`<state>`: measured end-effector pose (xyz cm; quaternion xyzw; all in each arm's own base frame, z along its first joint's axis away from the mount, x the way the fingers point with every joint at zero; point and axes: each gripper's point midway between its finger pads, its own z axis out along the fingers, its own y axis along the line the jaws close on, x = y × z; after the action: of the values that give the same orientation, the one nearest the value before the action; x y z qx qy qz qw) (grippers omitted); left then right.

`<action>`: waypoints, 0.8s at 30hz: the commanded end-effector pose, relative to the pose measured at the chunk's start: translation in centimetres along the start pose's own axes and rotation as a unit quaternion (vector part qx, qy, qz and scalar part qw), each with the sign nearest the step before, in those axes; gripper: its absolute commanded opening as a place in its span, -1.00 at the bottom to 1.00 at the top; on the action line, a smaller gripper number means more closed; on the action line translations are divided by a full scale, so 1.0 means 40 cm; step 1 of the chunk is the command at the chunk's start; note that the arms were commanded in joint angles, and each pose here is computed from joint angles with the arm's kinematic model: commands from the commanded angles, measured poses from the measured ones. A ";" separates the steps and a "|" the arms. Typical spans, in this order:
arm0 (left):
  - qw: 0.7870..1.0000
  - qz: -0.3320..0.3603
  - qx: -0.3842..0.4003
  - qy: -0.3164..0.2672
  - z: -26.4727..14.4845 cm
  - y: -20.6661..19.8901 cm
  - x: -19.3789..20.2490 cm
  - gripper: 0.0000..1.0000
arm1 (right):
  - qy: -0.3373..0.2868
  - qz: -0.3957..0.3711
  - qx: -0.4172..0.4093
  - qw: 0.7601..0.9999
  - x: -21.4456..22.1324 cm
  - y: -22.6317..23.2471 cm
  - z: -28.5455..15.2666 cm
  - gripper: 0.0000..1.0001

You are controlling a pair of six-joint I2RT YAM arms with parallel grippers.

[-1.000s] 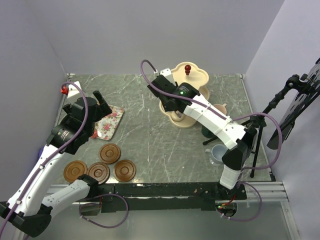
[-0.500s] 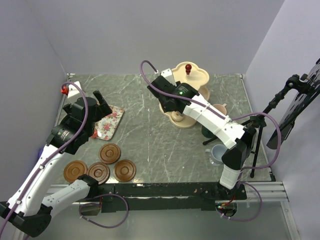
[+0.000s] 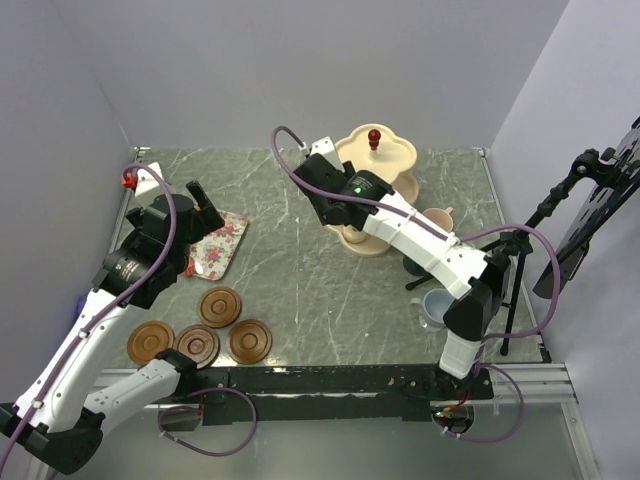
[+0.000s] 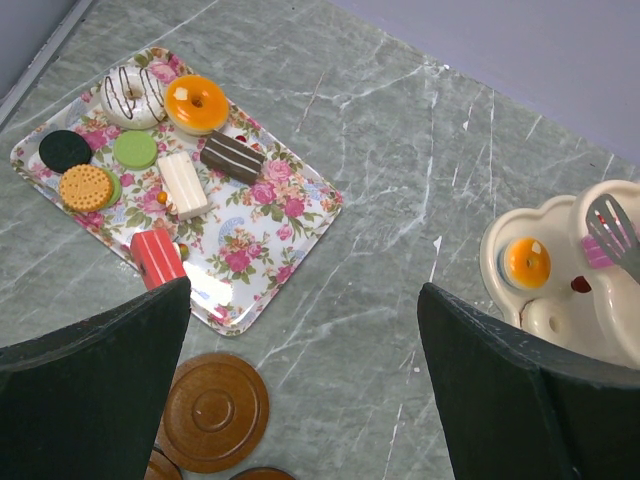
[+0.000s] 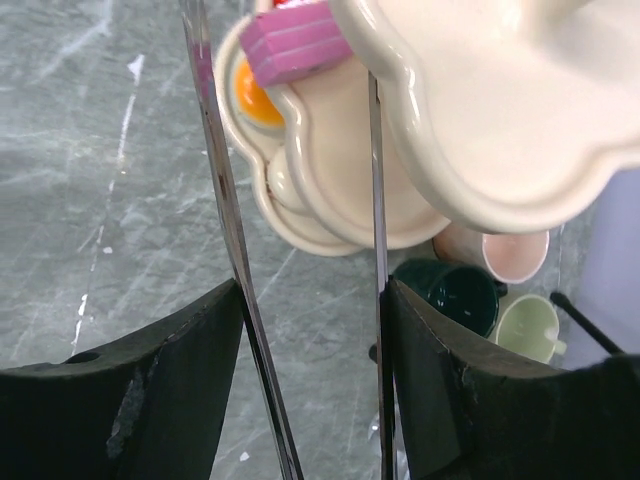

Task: Serve the afternoon tea
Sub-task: Place the desert on the desert table.

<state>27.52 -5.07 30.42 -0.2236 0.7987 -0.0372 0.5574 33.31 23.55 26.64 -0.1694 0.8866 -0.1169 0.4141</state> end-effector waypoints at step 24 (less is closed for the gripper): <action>0.997 -0.045 0.000 -0.069 -0.043 0.015 -0.098 0.99 | -0.126 -0.073 -0.335 0.931 -0.070 0.415 -0.071 0.27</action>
<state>27.34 -4.64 30.90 -0.2304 0.7913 -0.0348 0.5653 30.68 35.19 24.08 -0.3388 0.8381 0.0680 0.4221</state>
